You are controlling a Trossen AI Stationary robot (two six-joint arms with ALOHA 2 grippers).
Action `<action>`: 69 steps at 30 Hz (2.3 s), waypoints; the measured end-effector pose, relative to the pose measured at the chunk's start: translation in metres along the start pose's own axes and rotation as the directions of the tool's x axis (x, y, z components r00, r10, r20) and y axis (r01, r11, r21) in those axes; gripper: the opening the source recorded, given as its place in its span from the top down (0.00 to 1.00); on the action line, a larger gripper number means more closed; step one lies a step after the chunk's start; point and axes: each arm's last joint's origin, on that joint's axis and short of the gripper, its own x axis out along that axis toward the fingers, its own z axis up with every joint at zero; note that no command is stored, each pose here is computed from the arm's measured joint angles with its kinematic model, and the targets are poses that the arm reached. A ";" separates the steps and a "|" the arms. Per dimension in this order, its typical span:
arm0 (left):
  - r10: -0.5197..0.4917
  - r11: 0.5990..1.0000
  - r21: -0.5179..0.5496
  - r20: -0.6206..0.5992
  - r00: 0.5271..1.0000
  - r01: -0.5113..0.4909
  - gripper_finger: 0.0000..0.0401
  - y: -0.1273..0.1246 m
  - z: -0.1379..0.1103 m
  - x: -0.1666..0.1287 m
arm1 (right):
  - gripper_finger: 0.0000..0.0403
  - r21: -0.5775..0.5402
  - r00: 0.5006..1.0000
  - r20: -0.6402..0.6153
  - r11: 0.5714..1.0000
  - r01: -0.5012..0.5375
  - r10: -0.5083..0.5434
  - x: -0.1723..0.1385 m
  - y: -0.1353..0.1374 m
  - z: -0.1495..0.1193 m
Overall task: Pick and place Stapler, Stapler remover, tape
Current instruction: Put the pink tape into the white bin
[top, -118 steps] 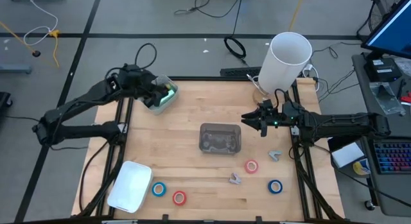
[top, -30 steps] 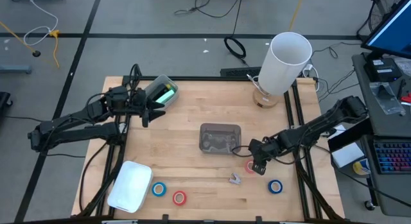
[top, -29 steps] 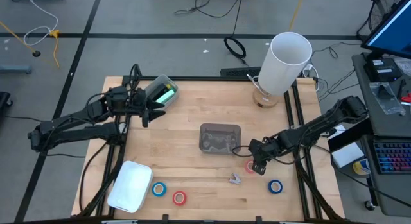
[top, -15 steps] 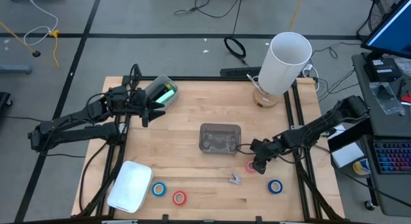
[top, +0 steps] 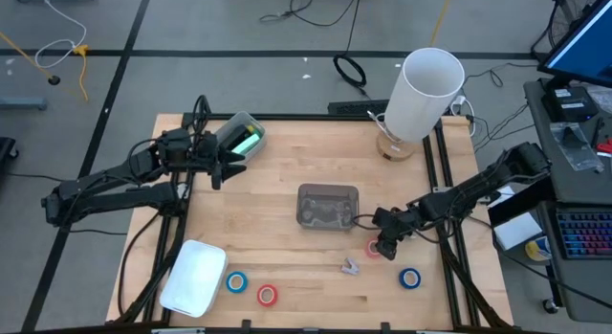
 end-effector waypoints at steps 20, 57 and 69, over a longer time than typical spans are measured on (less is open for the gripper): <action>0.002 0.999 -0.036 -0.003 1.000 -0.002 0.40 0.000 0.000 0.000 | 0.91 0.089 0.998 -0.060 0.995 0.040 -0.035 -0.001 -0.005 -0.004; -0.350 0.937 0.080 0.183 0.919 0.341 0.40 -0.042 0.015 0.071 | 0.92 -0.319 0.379 0.820 0.893 -0.318 0.428 -0.097 0.035 0.144; -0.383 0.923 0.066 0.228 0.895 0.378 0.40 -0.056 0.004 0.098 | 0.92 -0.325 0.379 0.843 0.924 -0.203 0.380 -0.091 0.045 0.186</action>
